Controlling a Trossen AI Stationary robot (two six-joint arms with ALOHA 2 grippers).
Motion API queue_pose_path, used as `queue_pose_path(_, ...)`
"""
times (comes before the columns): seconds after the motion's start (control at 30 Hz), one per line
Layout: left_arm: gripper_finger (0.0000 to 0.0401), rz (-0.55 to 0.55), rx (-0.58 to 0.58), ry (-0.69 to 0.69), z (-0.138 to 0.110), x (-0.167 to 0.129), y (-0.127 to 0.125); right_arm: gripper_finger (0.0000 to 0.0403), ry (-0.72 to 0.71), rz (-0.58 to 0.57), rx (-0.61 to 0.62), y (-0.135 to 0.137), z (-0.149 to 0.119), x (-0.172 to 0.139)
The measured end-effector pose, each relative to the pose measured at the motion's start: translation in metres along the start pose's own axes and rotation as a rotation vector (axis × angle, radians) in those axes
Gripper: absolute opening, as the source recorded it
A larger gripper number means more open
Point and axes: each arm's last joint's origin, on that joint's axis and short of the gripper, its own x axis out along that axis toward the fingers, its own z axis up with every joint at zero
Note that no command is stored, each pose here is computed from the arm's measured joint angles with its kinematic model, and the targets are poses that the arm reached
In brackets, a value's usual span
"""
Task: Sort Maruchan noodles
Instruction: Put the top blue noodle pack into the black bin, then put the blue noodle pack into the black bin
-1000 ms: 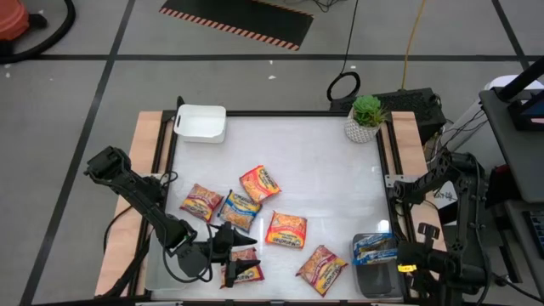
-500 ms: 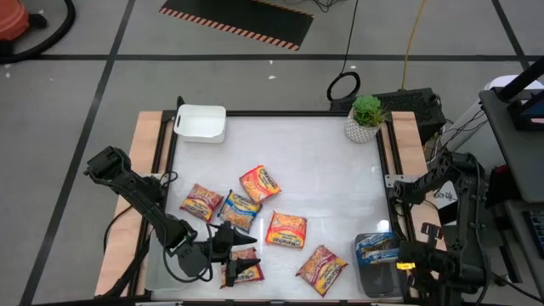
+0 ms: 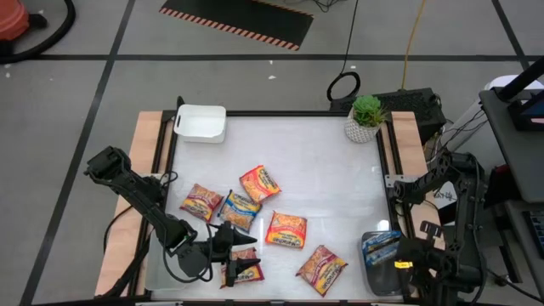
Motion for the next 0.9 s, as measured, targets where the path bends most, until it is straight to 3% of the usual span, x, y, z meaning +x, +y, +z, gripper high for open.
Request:
queue_pose_path(0.3, 0.0326, 0.0, 0.001, 0.0, 0.0, 0.0, 0.0, 0.0111, -0.003, 0.001, 0.038, 0.0, 0.0, 0.0)
queue_pose_path(0.6, 0.0326, 0.01, -0.004, -0.007, 0.002, 0.003, 0.002, 0.0114, -0.153, 0.046, 0.046, 0.001, 0.005, -0.004)
queue_pose_path(0.73, 0.0326, 0.017, 0.039, -0.015, 0.005, 0.005, 0.004, 0.0108, -0.283, 0.07, 0.024, 0.002, 0.008, -0.005)
queue_pose_path(0.9, 0.0326, 0.019, 0.139, 0.008, 0.01, 0.014, 0.012, 0.0105, -0.566, 0.083, -0.079, 0.004, 0.02, -0.008)
